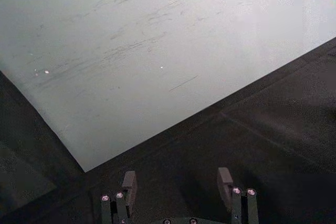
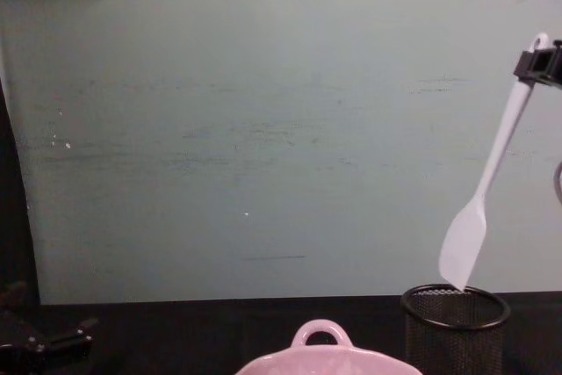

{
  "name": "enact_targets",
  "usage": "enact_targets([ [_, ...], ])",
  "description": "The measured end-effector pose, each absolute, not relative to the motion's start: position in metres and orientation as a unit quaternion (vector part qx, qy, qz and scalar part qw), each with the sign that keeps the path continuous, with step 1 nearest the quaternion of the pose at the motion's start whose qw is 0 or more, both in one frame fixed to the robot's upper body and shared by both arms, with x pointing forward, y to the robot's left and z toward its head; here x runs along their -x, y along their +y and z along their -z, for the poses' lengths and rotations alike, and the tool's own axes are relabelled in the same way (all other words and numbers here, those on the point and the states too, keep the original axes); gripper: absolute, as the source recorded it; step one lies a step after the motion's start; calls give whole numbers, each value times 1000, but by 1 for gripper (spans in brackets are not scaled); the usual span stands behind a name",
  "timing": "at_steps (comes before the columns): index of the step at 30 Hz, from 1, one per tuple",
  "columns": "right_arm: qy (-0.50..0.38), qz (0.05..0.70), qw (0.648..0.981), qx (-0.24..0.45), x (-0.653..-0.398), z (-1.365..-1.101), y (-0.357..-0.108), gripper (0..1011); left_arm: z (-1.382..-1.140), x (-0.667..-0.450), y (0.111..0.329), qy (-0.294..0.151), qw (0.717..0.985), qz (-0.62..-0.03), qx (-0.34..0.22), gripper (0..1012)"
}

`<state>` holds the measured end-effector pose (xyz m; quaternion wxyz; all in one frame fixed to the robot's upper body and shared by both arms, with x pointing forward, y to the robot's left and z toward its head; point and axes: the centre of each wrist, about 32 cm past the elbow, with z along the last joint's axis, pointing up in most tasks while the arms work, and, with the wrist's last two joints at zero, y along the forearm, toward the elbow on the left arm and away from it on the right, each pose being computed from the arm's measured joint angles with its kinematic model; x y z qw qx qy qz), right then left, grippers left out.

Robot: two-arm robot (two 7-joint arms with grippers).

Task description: Use the one hand to pick up the spoon and stir the clear water in the bowl.

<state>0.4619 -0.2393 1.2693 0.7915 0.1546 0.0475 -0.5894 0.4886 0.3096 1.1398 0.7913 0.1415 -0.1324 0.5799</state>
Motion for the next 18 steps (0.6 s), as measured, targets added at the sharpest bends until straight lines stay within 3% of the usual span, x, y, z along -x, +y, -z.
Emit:
enact_targets([
  [18,104,609,769,-164,-500,-1245,-239,112,-1140,-489,310,-132,791,-580,-141,1011],
])
